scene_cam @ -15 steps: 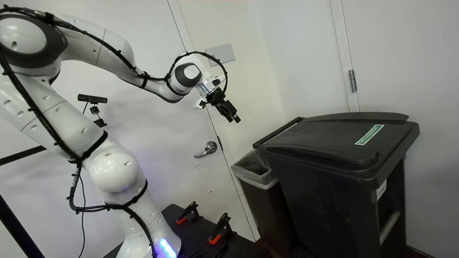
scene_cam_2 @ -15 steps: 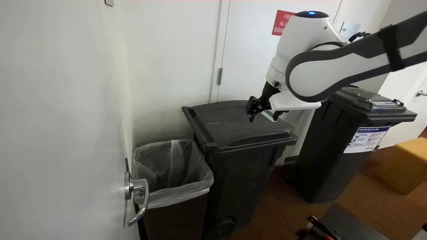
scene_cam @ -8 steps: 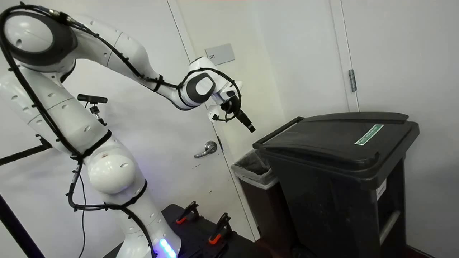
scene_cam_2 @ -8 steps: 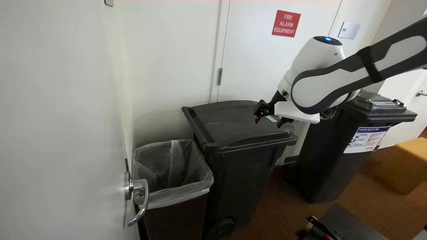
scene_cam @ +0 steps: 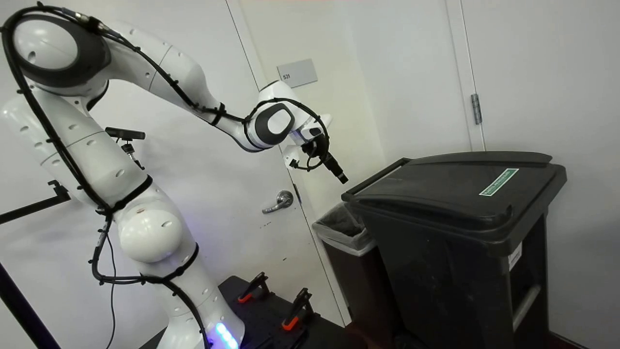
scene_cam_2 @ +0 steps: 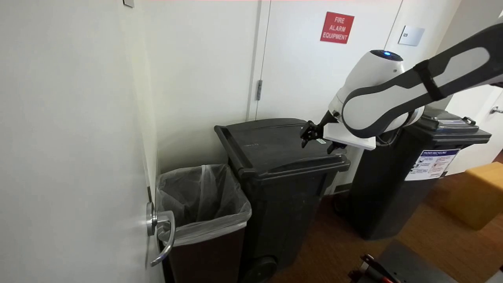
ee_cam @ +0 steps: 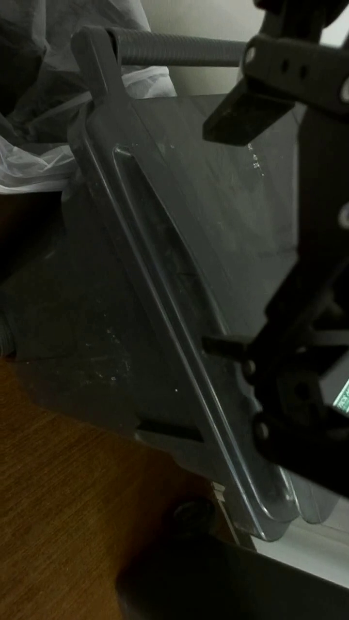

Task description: Open the black bin on the left

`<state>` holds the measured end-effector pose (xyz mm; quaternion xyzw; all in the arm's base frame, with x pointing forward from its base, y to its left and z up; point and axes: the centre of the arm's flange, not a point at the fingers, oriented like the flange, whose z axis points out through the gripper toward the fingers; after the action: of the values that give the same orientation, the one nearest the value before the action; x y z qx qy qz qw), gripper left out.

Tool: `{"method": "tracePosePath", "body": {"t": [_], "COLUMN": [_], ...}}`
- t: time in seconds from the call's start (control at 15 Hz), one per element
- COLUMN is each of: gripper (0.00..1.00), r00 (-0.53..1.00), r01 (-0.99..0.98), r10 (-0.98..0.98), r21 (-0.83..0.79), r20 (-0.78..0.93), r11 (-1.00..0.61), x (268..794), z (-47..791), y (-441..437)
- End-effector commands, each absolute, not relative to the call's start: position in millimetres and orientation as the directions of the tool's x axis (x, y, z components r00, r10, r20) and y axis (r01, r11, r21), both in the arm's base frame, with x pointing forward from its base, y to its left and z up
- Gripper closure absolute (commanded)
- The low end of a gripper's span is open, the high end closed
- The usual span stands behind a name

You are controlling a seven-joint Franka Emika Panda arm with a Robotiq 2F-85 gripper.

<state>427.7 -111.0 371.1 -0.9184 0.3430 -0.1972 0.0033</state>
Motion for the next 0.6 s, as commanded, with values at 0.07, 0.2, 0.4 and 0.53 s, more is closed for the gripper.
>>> {"method": "tracePosePath", "body": {"t": [0.07, 0.2, 0.4, 0.53], "gripper": [0.00, 0.00, 0.00, 0.00], "r00": [0.614, 0.569, 0.523, 0.511], "r01": [-0.645, -0.647, -0.634, -0.641], "r10": [-0.711, -0.754, -0.795, -0.803], "r21": [-0.300, -0.387, -0.483, -0.487], "r20": [0.344, 0.327, 0.308, 0.306], "r11": [-0.703, -0.657, -0.604, -0.594], "x": [438, 437, 434, 431], "z": [351, 332, 315, 318], "y": [-151, -179, -204, -210]}}
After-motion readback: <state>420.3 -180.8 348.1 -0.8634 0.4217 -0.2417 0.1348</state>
